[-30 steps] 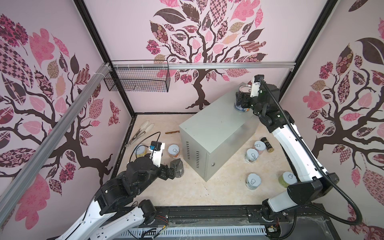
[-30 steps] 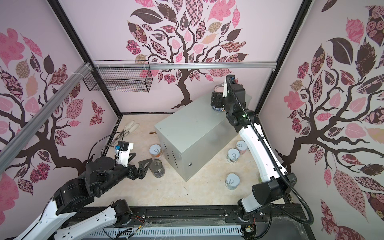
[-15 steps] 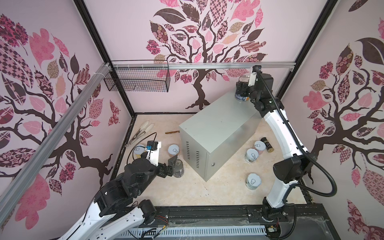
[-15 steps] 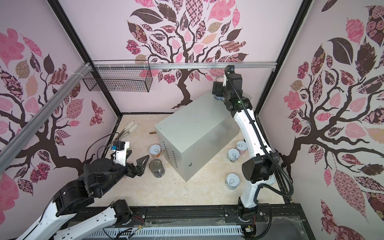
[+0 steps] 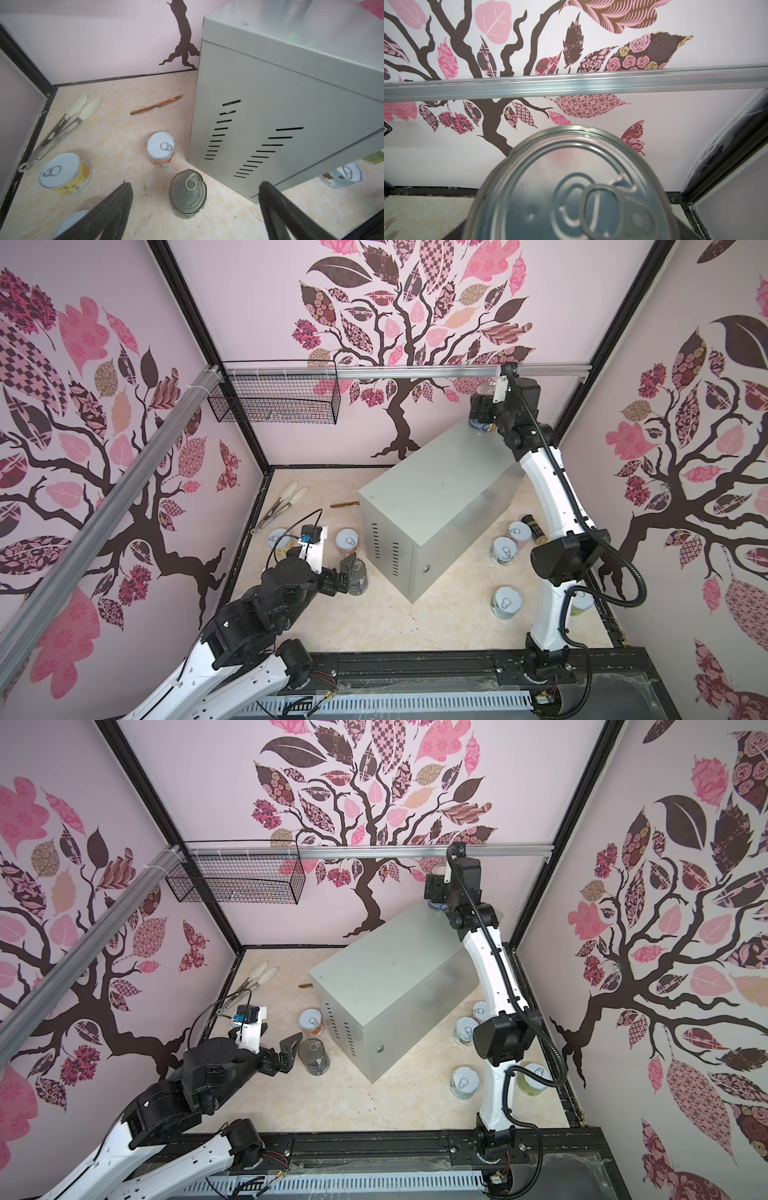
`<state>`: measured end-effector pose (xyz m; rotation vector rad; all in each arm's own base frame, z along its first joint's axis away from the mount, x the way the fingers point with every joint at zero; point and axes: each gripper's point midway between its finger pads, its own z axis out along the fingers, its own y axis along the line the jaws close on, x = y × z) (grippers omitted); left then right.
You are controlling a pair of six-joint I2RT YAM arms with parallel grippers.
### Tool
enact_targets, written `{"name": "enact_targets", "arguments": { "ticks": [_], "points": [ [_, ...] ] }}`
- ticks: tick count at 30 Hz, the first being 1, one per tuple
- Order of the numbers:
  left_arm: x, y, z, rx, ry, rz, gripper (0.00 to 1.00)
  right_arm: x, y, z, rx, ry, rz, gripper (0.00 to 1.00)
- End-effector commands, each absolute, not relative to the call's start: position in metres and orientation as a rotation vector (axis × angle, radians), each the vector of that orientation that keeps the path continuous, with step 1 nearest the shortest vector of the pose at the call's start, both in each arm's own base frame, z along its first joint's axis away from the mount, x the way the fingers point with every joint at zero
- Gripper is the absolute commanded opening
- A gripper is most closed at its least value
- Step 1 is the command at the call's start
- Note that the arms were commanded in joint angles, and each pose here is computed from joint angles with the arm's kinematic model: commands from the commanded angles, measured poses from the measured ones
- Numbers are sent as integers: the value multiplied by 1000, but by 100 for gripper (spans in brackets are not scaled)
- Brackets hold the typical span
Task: Place and organize the canned foods onto the counter
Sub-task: 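Move the held silver can toward the cabinet's far edge with the right gripper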
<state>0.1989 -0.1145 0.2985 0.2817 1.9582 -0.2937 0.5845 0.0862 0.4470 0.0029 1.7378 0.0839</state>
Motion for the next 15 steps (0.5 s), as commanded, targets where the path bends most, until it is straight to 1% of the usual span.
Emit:
{"name": "enact_targets", "arguments": {
  "ticks": [1, 3, 4, 6, 8, 9, 15],
  "points": [
    [202, -120, 295, 289, 1953, -319, 98, 596, 87, 424, -5, 1790, 81, 63],
    [202, -120, 294, 290, 1955, -322, 98, 597, 86, 424, -5, 1788, 81, 68],
    [201, -120, 294, 289, 1955, -322, 98, 596, 87, 426, -9, 1785, 83, 73],
    [201, -120, 293, 289, 1957, -323, 98, 595, 87, 426, -24, 1788, 76, 89],
    [201, -118, 293, 280, 1961, -315, 98, 593, 86, 427, -31, 1792, 61, 98],
    [201, -117, 293, 278, 1960, -313, 98, 592, 86, 426, -34, 1795, 59, 100],
    [200, -116, 294, 263, 1963, -323, 98, 580, 86, 441, -46, 1771, 72, 100]
  ]
}}
